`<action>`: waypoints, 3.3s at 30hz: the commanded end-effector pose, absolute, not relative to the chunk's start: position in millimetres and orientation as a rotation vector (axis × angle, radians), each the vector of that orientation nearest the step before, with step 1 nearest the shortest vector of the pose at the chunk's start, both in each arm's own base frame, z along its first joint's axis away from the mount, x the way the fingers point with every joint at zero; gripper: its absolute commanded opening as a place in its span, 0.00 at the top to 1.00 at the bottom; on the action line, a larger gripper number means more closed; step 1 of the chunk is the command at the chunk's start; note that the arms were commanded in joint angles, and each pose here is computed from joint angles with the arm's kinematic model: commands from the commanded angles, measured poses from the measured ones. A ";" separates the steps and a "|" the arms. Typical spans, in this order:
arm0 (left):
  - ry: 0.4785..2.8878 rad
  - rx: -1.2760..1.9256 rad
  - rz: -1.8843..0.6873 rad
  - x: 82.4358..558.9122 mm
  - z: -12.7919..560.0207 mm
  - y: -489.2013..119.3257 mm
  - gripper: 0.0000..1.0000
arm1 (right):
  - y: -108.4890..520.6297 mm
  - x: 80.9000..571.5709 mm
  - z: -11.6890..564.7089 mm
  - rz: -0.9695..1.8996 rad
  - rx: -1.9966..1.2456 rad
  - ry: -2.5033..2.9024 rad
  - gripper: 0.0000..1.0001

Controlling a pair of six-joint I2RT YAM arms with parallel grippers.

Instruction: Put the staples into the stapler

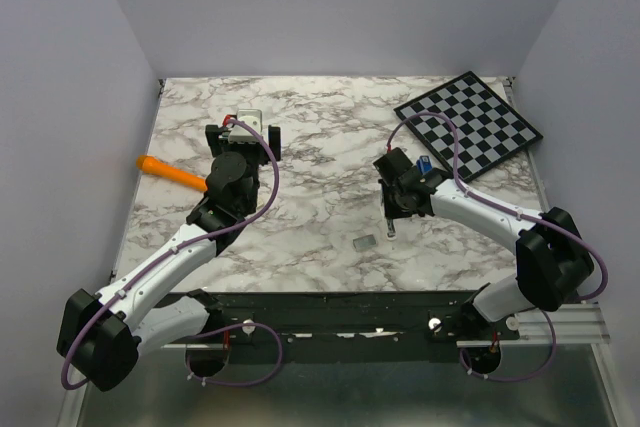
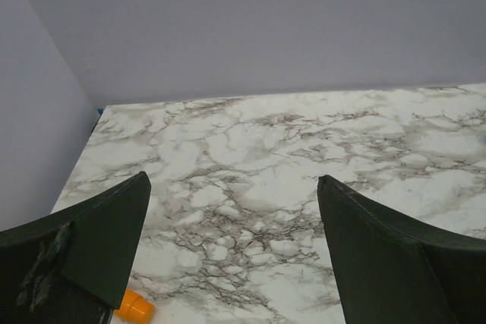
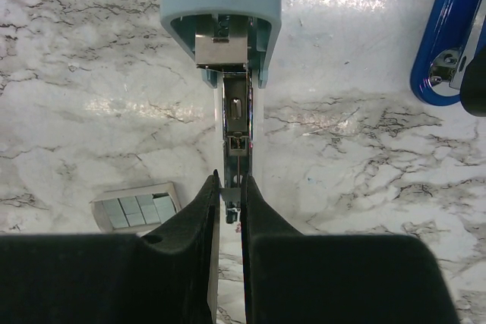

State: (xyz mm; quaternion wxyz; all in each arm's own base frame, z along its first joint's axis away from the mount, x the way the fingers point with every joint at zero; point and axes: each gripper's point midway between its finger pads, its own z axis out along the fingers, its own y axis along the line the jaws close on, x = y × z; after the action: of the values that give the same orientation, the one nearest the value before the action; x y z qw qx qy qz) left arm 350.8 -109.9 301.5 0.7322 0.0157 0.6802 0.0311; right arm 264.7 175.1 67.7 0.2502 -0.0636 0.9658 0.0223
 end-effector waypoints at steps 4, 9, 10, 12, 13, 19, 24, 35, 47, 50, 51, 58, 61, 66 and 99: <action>1.506 0.053 0.049 349.6 296.7 -115.2 0.01 | 172.6 263.7 60.0 0.052 -0.176 2.650 0.83; 1.504 0.052 0.048 349.4 297.5 -115.1 0.01 | 172.2 262.6 53.7 0.044 -0.177 2.663 0.83; 1.507 0.052 0.050 349.6 296.7 -115.0 0.01 | 171.8 261.6 52.3 0.043 -0.178 2.667 0.83; 1.506 0.053 0.049 349.6 296.3 -115.2 0.01 | 171.7 261.0 50.2 0.041 -0.180 2.672 0.83; 1.504 0.052 0.048 349.4 297.5 -115.1 0.01 | 171.3 260.5 49.3 0.040 -0.180 2.673 0.83; 1.508 0.054 0.049 349.9 296.2 -115.4 0.01 | 175.6 262.7 55.0 0.072 -0.179 2.658 0.83; 1.506 0.053 0.049 349.9 296.5 -115.4 0.01 | 177.2 266.3 63.9 0.086 -0.178 2.631 0.83; 1.509 0.054 0.055 350.1 295.6 -114.9 0.01 | 176.0 266.3 56.0 0.066 -0.184 2.644 0.83; 1.514 0.060 0.053 350.7 293.4 -116.2 0.01 | 172.7 261.3 43.6 0.052 -0.187 2.670 0.83; 1.511 0.057 0.048 350.8 294.5 -116.6 0.01 | 171.4 260.1 41.4 0.044 -0.190 2.675 0.83; 1.513 0.057 0.047 350.8 294.1 -116.7 0.01 | 171.8 259.8 41.3 0.048 -0.191 2.677 0.83; 1.514 0.059 0.047 350.7 293.4 -116.9 0.01 | 168.7 258.3 41.9 0.031 -0.188 2.680 0.77; 1.512 0.059 0.045 350.5 293.9 -117.0 0.01 | 169.0 259.9 45.6 0.030 -0.186 2.673 0.65; 1.510 0.059 0.042 350.2 295.2 -117.5 0.01 | 168.6 266.1 56.1 0.033 -0.168 2.646 0.56; 1.696 0.494 -0.556 343.0 275.8 -252.1 0.01 | 170.4 242.1 106.3 0.334 -0.075 2.520 0.34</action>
State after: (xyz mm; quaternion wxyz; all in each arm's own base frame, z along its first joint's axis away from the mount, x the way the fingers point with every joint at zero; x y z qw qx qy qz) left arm 362.2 -198.1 288.6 0.6789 0.1405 0.7099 -0.1241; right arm 266.4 170.0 121.8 0.3042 -0.0285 0.9488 0.0800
